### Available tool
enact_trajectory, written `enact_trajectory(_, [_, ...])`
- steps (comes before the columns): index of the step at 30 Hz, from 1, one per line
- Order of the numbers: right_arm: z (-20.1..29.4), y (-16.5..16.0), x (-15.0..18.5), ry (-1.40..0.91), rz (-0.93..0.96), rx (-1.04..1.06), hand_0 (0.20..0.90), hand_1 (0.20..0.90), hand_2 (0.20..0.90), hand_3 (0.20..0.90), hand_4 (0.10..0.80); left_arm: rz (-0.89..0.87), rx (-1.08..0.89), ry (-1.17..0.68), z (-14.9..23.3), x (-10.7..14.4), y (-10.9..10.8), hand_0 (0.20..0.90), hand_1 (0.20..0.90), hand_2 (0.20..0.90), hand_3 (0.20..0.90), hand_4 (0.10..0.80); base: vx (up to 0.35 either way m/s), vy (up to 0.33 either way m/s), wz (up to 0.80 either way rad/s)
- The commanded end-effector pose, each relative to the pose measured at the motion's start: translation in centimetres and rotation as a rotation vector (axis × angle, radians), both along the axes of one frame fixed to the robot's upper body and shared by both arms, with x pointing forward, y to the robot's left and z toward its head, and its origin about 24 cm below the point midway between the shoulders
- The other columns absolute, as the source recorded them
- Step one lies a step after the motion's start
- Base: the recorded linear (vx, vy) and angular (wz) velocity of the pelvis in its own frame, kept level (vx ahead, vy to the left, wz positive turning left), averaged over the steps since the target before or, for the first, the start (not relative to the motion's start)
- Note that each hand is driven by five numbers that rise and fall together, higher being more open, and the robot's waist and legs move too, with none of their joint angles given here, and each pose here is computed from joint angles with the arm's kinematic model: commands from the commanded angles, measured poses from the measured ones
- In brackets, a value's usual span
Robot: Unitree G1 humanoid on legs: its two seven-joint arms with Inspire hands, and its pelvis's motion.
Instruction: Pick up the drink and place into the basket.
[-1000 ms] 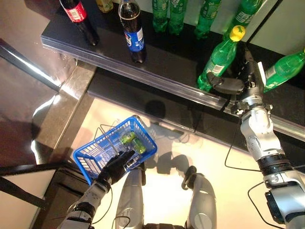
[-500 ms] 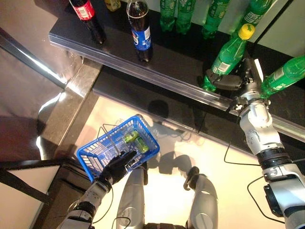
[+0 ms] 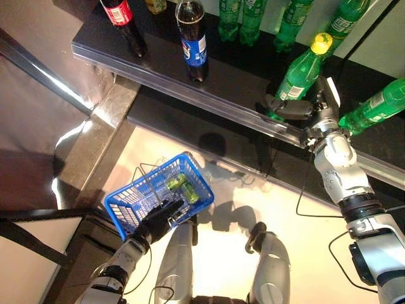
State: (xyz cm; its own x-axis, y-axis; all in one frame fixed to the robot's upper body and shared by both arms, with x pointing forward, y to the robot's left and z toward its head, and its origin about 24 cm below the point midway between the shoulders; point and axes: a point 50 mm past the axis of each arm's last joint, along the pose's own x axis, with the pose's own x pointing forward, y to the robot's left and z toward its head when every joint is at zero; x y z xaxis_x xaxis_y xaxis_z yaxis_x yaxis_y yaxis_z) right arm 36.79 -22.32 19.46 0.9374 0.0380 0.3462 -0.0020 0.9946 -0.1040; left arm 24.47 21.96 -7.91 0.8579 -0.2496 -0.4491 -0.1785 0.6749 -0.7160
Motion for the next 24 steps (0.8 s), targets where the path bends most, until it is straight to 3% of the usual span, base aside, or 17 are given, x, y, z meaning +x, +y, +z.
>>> enact_trajectory(1, [7.7,1.9,-0.4,-0.283,0.086,-0.029,0.3,0.3,0.3,0.2,0.1,-0.143,-0.021,0.036,-1.6,-2.8,-1.8,0.3,0.3,0.3,0.2,0.1,0.0,0.0,0.0])
enact_trajectory(24, [8.0,2.8,-2.4,-0.389,0.131,-0.02,0.3,0.3,0.3,0.2,0.1,-0.114,-0.023,0.04,-2.1,-4.0,-1.5,0.3,0.3,0.3,0.2,0.1,0.003,-0.002,0.01])
